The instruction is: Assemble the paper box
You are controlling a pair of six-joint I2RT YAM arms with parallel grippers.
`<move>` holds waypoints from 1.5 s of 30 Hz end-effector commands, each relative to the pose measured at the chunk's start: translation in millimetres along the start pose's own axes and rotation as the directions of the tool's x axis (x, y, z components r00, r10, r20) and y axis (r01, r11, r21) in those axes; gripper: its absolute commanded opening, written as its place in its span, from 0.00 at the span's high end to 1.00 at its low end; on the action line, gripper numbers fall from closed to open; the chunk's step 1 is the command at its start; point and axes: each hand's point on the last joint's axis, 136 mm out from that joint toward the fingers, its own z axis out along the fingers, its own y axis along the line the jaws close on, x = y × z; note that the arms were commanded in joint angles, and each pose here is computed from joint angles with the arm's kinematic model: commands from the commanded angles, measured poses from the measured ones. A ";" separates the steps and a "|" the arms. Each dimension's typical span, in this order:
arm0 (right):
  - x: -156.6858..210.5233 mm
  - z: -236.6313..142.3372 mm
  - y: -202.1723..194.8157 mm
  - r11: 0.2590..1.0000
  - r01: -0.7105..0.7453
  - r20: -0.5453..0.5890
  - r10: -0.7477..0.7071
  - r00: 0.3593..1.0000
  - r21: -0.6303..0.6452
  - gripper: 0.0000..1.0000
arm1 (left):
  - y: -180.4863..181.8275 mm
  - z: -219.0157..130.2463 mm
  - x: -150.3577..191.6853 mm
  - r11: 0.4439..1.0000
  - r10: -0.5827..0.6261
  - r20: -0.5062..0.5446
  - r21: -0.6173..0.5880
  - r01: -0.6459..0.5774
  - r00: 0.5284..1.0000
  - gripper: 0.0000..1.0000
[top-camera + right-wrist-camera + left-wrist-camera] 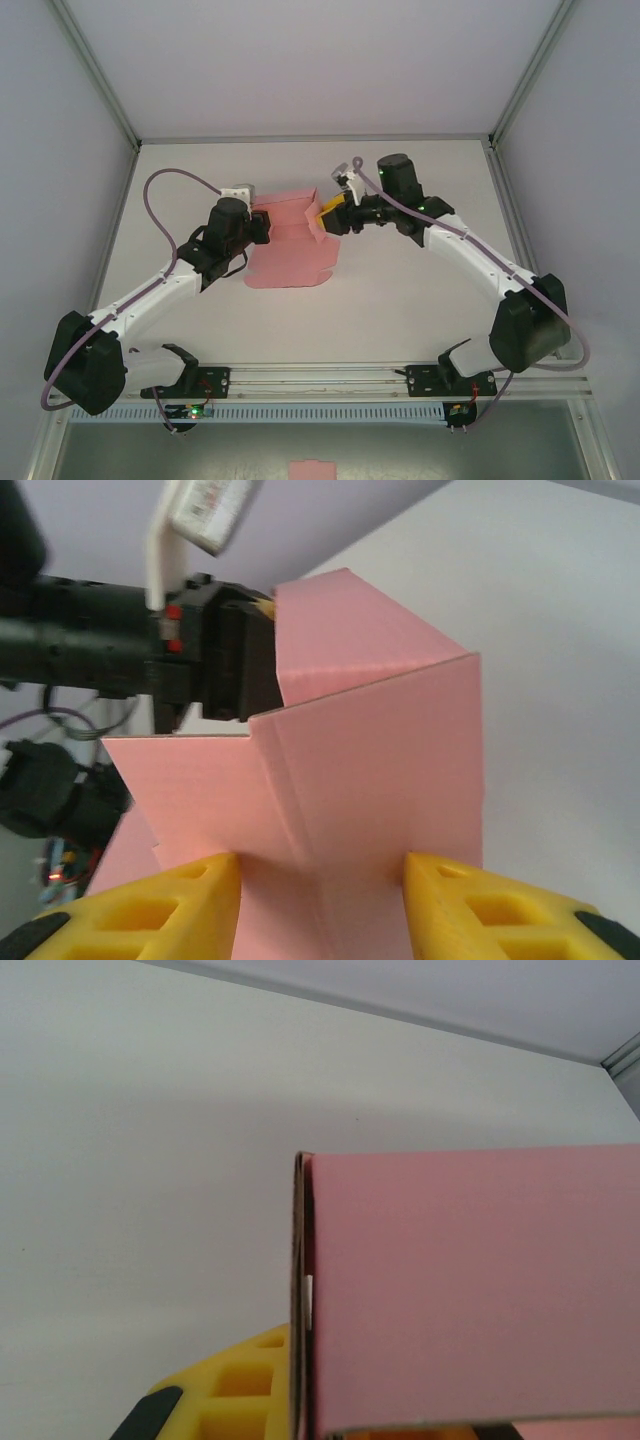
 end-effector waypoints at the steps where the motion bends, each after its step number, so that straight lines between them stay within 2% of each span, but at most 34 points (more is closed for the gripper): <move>1: -5.4 9.5 -17.9 0.985 0.058 -0.022 -0.055 0.998 0.163 0.51 | -7.1 -4.2 -20.2 1.000 0.000 0.052 0.008 0.000 0.999 1.00; 5: -5.4 17.4 -12.0 0.975 0.090 -0.019 -0.088 0.996 0.202 0.47 | 1.4 -1.1 -17.1 0.999 -0.006 0.035 -0.041 0.008 0.999 1.00; 9: -0.8 26.3 -5.1 0.975 0.110 -0.039 -0.105 0.994 0.195 0.43 | -1.2 1.5 -16.2 0.999 -0.008 0.025 -0.030 0.009 1.000 1.00; 12: -0.3 30.1 -20.0 0.959 0.095 -0.050 -0.085 0.995 0.268 0.40 | -10.9 0.8 -17.1 1.000 -0.005 0.026 0.022 0.004 1.000 1.00; 15: 3.6 35.9 -30.7 0.951 0.078 -0.062 -0.062 0.996 0.298 0.34 | -12.1 -1.0 -19.5 1.000 -0.012 0.033 0.025 0.011 0.999 1.00; 21: 7.7 54.6 -7.5 0.990 0.045 -0.046 -0.039 0.998 0.133 0.34 | -4.4 -0.6 -19.2 1.000 -0.013 0.028 -0.024 0.014 1.000 1.00; 27: 5.1 50.0 11.7 0.998 0.020 -0.023 -0.019 1.000 0.053 0.32 | 5.3 4.2 -17.5 0.997 -0.012 0.021 -0.081 0.013 1.000 1.00; 31: 8.5 45.8 14.1 0.998 0.019 -0.023 -0.018 1.000 0.056 0.30 | 6.7 7.9 -16.8 0.996 -0.009 0.015 -0.091 0.010 1.000 1.00; 37: 18.2 44.0 -1.9 0.989 0.017 -0.050 -0.010 0.999 0.149 0.25 | 4.6 9.5 -17.1 0.996 -0.009 0.006 -0.085 0.010 1.000 1.00; 43: 26.4 43.3 -48.1 0.896 0.055 -0.090 -0.017 0.996 0.440 0.27 | -8.6 8.2 -19.7 1.000 -0.016 0.007 -0.014 0.016 1.000 1.00; 45: 30.9 46.7 -60.0 0.859 0.066 -0.117 -0.007 0.993 0.507 0.34 | -12.7 7.3 -20.5 1.000 -0.014 0.003 0.005 0.014 1.000 1.00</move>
